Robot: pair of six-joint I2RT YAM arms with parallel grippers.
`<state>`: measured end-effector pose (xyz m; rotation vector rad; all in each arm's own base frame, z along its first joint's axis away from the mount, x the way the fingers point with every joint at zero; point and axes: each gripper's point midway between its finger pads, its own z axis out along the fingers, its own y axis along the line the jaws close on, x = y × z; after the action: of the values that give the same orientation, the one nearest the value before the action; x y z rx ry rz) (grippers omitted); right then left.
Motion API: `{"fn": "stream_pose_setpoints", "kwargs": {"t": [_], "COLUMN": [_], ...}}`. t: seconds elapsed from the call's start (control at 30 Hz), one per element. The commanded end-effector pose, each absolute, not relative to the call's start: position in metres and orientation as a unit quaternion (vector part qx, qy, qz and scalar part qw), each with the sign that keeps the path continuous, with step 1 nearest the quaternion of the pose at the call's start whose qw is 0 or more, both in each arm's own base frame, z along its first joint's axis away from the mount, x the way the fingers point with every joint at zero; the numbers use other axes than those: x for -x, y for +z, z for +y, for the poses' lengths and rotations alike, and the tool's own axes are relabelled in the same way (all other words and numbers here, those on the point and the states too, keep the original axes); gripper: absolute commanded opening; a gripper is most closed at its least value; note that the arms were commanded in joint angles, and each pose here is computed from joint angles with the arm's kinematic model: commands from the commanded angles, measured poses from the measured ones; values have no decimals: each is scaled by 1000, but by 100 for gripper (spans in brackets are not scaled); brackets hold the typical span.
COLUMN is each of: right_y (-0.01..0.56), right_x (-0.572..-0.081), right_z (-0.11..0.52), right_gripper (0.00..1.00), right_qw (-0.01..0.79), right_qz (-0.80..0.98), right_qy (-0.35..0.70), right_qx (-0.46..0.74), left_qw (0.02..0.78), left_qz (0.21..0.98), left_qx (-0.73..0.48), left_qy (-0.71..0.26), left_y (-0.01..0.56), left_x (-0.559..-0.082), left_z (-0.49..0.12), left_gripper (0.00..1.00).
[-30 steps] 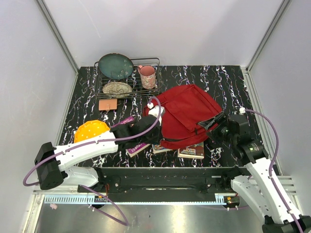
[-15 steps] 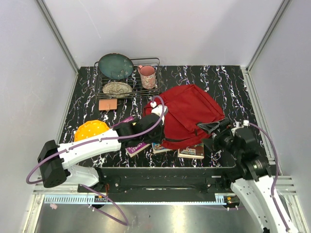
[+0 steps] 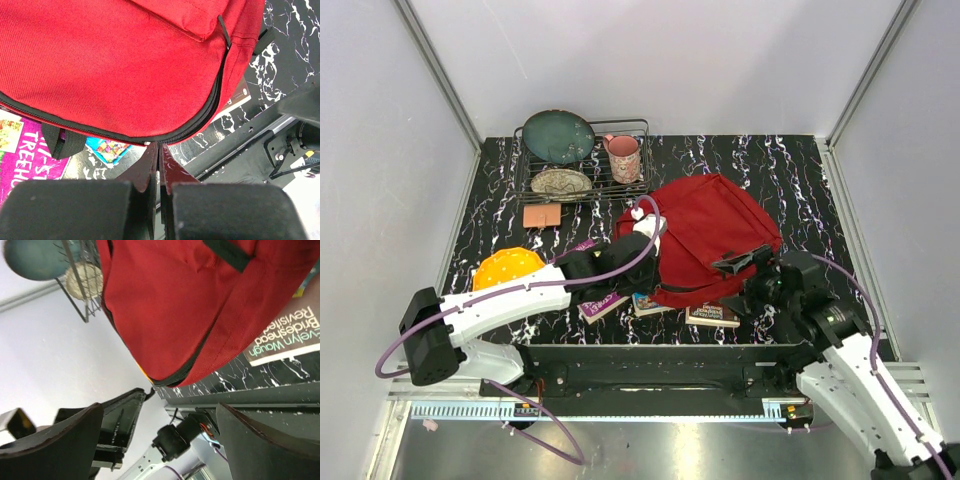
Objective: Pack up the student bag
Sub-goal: Unzip the student bag at the center of the board.
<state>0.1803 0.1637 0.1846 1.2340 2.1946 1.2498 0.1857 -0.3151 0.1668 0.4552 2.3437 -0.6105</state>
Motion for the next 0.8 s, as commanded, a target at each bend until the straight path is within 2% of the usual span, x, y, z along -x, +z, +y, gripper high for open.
{"fn": "stream_pose_setpoints", "kwargs": {"t": [0.0, 0.13, 0.3, 0.37, 0.43, 0.47, 0.5, 0.77], "right_y": [195, 176, 164, 158, 153, 157, 156, 141], "right_x": [-185, -189, -207, -215, -223, -226, -228, -228], "right_z": [192, 218, 237, 236, 233, 234, 235, 240], "right_gripper": [99, 100, 96, 90, 81, 73, 70, 57], "right_qw": [151, 149, 140, 149, 161, 165, 169, 159], "right_qz": [766, 792, 759, 748, 740, 735, 736, 748], "right_qy": [446, 406, 431, 427, 420, 426, 424, 413], "right_qx": [-437, -431, -467, -487, -500, -500, -500, -495], "left_qw": [348, 347, 347, 348, 348, 348, 349, 357], "left_qz": [885, 886, 888, 887, 886, 885, 885, 882], "left_qx": [-170, -169, -162, -161, -160, -161, -162, -160], "left_qy": [-257, -255, -256, -258, -261, -263, -263, -262], "left_y": [191, 192, 192, 193, 195, 196, 196, 199], "left_x": [-192, -192, -191, -191, -190, -189, -189, -190], "left_z": [-328, -328, -325, -324, -324, -324, -324, -319], "left_gripper": [0, 0, 0, 0, 0, 0, 0, 0]}}
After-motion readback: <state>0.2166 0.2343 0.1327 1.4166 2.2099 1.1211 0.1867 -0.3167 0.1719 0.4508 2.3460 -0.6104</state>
